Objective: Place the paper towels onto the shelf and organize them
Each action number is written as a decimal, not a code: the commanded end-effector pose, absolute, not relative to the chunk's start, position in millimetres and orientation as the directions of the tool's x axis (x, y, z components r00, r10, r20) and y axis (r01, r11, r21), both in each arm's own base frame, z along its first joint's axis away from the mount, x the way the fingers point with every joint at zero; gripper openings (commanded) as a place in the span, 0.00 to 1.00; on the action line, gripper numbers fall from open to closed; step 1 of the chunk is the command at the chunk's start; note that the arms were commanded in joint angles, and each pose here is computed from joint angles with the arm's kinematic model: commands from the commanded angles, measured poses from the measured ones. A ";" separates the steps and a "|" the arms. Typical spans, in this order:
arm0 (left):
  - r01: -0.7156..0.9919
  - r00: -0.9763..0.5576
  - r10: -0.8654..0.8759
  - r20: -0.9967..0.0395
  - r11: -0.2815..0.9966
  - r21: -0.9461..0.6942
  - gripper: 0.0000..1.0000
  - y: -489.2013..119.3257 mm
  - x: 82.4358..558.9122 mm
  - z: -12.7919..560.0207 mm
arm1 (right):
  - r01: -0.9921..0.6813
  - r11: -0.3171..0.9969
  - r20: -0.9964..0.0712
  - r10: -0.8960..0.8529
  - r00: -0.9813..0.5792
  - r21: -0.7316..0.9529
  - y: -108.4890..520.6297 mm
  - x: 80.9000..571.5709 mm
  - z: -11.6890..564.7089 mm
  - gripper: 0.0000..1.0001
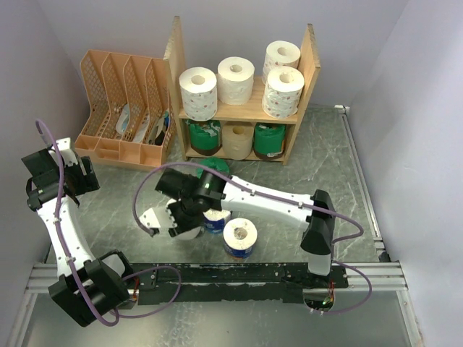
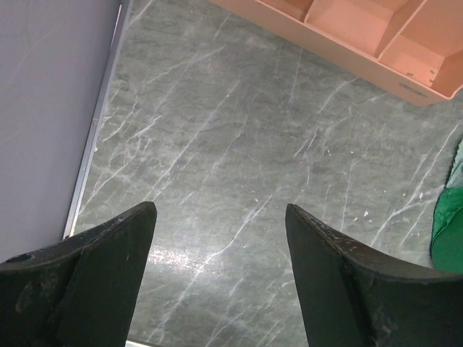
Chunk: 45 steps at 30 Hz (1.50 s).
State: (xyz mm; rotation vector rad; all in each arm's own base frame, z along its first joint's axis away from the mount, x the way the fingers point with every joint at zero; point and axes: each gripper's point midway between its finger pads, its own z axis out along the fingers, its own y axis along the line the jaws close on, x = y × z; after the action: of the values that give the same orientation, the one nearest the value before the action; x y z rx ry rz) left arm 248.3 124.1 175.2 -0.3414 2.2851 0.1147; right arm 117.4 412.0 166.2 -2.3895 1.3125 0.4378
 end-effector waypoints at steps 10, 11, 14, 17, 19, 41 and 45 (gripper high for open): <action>-0.291 -0.622 -0.205 -0.755 0.956 -0.019 0.84 127.9 248.3 181.4 | -0.735 -0.330 -0.388 -0.682 0.620 -0.593 430.0 195.2 316.8 0.00; -0.291 -0.623 -0.204 -0.755 0.957 -0.019 0.84 127.9 248.3 181.4 | -0.733 -0.307 -0.380 -0.698 0.607 -0.607 426.5 205.6 322.3 0.00; -0.291 -0.622 -0.204 -0.756 0.956 -0.018 0.84 128.2 248.5 181.6 | -0.762 -0.200 -0.429 -0.726 0.537 -0.616 415.0 235.9 344.1 0.00; -0.288 -0.621 -0.203 -0.757 0.957 -0.020 0.84 127.7 248.6 182.4 | -0.761 -0.082 -0.448 -0.766 0.461 -0.643 394.2 263.0 360.4 0.00; -0.284 -0.622 -0.201 -0.757 0.959 -0.021 0.84 126.9 248.8 182.2 | -0.754 -0.026 -0.453 -0.786 0.421 -0.656 379.1 275.2 367.6 0.00; -0.237 -0.612 -0.178 -0.770 0.971 -0.036 0.84 118.3 250.0 187.2 | -0.698 0.117 -0.350 -0.915 0.201 -0.707 263.8 324.5 396.5 0.00; -0.232 -0.611 -0.175 -0.772 0.972 -0.037 0.83 117.4 250.0 187.9 | -0.694 0.155 -0.366 -0.916 0.166 -0.703 247.8 343.7 396.3 0.00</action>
State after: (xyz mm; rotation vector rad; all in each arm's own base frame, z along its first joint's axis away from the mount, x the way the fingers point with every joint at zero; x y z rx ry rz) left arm 249.3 119.8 179.3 -0.3115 2.2696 0.0961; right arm 328.7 274.8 372.2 -1.6862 1.5911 -0.2791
